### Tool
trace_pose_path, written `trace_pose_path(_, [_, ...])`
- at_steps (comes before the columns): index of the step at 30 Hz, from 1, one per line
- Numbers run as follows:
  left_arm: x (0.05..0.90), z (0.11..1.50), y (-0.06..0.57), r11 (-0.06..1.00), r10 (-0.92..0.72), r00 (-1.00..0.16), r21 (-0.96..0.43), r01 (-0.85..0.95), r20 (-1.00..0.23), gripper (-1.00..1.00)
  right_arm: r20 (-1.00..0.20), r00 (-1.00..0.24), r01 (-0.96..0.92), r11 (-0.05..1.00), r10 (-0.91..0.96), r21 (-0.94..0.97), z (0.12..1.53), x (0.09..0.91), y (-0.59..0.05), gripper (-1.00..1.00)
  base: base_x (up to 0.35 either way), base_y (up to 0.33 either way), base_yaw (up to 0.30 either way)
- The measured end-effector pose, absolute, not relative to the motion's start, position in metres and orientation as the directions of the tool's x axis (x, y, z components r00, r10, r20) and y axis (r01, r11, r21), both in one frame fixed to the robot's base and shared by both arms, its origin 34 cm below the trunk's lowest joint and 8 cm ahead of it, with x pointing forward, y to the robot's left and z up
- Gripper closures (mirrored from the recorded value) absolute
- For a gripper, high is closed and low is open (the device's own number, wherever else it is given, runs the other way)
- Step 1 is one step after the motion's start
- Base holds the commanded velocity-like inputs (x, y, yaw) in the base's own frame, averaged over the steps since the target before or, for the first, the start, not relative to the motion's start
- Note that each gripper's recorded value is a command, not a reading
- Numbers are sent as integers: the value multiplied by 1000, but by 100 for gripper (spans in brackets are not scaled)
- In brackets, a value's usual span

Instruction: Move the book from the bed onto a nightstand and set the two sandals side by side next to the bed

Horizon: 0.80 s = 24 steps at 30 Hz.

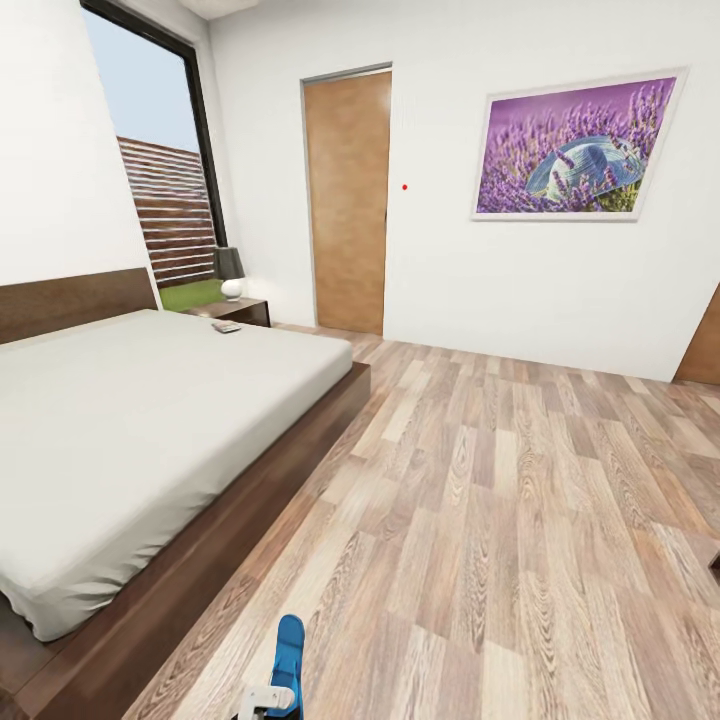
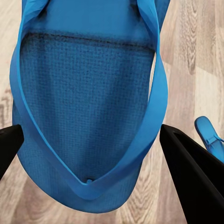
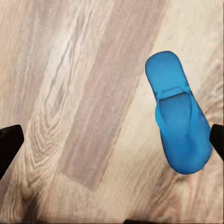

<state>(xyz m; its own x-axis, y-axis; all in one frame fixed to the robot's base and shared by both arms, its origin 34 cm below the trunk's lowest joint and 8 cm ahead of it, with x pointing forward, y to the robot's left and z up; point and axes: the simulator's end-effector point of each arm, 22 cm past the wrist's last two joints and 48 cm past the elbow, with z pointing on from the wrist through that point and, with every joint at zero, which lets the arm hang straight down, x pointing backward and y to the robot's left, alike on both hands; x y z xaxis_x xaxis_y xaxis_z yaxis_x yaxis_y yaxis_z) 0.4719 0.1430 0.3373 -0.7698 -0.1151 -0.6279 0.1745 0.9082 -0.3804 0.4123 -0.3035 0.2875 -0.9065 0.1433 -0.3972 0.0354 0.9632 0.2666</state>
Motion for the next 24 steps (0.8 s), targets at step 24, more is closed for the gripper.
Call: trace_pose_path(24, [555, 431, 90, 848, -138, -719, -457, 270, -681, 100, -544, -835, 126, 991, 83, -42, 322, 475, -398, -100, 0, 0, 0])
